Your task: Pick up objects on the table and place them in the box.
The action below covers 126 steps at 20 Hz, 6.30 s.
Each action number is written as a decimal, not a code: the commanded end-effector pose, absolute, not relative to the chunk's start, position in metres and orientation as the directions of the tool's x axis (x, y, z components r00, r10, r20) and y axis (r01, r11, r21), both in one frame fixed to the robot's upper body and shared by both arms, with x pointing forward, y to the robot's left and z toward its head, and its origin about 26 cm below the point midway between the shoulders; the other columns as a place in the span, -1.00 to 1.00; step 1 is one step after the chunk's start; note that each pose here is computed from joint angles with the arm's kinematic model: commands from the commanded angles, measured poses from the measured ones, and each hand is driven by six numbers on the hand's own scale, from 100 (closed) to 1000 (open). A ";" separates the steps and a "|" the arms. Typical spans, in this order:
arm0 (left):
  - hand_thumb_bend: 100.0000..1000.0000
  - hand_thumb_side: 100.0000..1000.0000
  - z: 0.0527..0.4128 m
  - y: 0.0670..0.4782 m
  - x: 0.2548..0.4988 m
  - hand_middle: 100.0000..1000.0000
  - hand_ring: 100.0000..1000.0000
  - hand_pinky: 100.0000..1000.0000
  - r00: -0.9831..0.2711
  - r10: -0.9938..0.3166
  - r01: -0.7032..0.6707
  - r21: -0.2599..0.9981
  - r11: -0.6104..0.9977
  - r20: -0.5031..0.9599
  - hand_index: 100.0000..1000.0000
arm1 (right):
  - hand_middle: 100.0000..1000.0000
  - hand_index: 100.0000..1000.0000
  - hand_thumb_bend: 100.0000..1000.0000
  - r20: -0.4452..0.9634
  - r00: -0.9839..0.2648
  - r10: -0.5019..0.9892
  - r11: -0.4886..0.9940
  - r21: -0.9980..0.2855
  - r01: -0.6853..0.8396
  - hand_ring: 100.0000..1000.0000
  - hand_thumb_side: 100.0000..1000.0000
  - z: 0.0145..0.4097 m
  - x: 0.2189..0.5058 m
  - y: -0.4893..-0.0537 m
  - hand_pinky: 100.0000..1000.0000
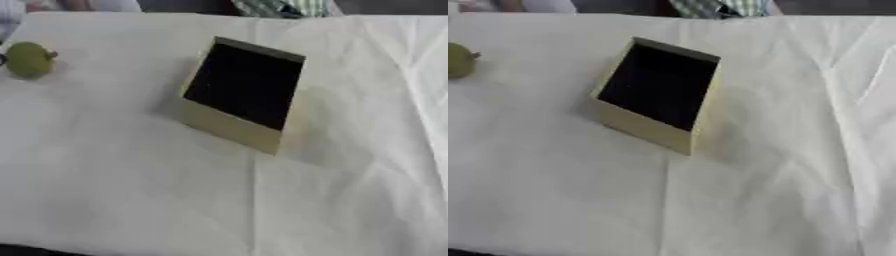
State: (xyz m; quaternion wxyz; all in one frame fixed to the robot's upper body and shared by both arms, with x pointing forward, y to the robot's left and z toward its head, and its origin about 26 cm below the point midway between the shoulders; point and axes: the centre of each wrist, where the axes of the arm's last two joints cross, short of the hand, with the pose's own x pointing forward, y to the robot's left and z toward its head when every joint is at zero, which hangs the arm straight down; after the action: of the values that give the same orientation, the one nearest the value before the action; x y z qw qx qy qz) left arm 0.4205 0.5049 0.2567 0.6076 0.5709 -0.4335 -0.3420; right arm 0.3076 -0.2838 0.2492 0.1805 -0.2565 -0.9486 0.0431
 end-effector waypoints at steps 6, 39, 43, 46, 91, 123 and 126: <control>-0.02 -1.00 0.277 0.511 0.415 0.54 0.72 0.81 0.380 -0.916 -0.080 0.991 0.108 0.131 0.74 | 0.37 0.51 -1.00 0.281 -0.814 0.508 0.861 -0.185 0.473 0.37 0.00 0.260 0.303 -0.285 0.60; -0.44 -1.00 0.278 0.477 0.441 0.54 0.72 0.80 0.374 -0.926 -0.026 0.998 0.049 0.055 0.77 | 0.36 0.48 -1.00 0.274 -0.833 0.480 0.877 -0.176 0.447 0.36 0.02 0.264 0.305 -0.278 0.60; -0.46 -1.00 0.276 0.476 0.442 0.53 0.70 0.78 0.382 -0.922 -0.015 0.998 0.054 0.056 0.76 | 0.36 0.48 -1.00 0.273 -0.837 0.474 0.880 -0.174 0.441 0.36 0.03 0.264 0.305 -0.277 0.60; -0.52 -1.00 0.272 0.476 0.442 0.52 0.70 0.77 0.400 -0.916 -0.002 0.999 0.045 0.042 0.76 | 0.36 0.48 -1.00 0.273 -0.839 0.470 0.882 -0.172 0.439 0.36 0.03 0.264 0.305 -0.277 0.60; -0.30 -1.00 0.294 0.485 0.436 0.51 0.70 0.78 0.527 -0.850 -0.065 0.997 -0.051 -0.009 0.76 | 0.32 0.46 -1.00 0.277 -0.841 0.465 0.884 -0.190 0.426 0.34 0.07 0.262 0.305 -0.276 0.60; -1.00 -1.00 0.332 0.450 0.430 -0.24 -0.07 0.06 0.501 -0.839 -0.306 0.864 -0.400 -0.211 0.10 | 0.31 0.46 -1.00 0.297 -0.836 0.461 0.887 -0.177 0.426 0.33 0.10 0.257 0.305 -0.277 0.59; -1.00 -1.00 0.342 0.443 0.425 -0.24 -0.06 0.06 0.449 -0.860 -0.379 0.820 -0.429 -0.242 0.10 | 0.31 0.46 -1.00 0.297 -0.835 0.464 0.885 -0.179 0.429 0.33 0.10 0.257 0.304 -0.278 0.59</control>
State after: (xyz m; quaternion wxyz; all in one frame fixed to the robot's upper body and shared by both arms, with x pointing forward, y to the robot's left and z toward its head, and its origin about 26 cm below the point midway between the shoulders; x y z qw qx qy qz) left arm 0.4383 0.4344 0.3140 0.3887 0.7518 -0.3951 -0.3572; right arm 0.3087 -0.2754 0.2478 0.1857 -0.2296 -0.9539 0.0531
